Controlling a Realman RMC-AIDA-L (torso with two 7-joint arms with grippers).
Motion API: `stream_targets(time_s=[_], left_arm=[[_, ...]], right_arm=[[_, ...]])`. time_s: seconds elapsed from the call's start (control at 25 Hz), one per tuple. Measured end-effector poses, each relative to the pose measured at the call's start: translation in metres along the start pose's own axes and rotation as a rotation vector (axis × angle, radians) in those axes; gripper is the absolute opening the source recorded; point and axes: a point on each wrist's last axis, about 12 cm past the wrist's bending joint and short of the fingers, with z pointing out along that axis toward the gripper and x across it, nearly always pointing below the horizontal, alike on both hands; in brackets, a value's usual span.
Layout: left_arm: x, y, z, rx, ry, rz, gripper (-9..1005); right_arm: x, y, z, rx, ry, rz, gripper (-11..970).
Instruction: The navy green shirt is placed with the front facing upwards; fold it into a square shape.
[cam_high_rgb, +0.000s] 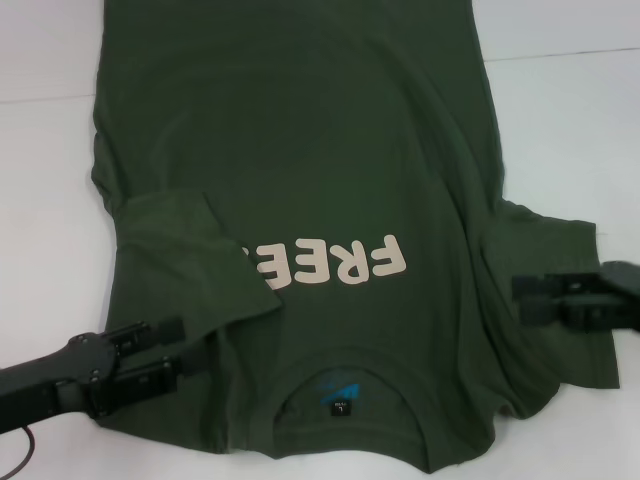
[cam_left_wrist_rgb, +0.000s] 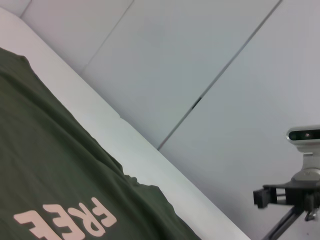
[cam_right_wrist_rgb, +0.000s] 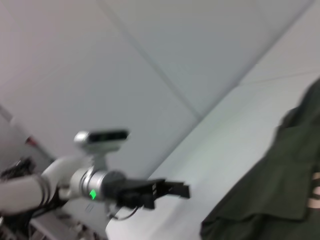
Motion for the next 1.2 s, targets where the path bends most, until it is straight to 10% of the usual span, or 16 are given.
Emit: stream_targets(time_s=[0.68,1.2], left_arm=[[-0.005,0.003,-0.006,-0.031,-0.041,0.0,777],[-0.011,0.004,-0.007,-0.03,-0.065,0.003,778]], right_arm=[[0.001,-0.013,-0.058,0.356,0.169,0.516,701],[0.005,-0.016,-0.071,0.444,0.152,0.582,699]])
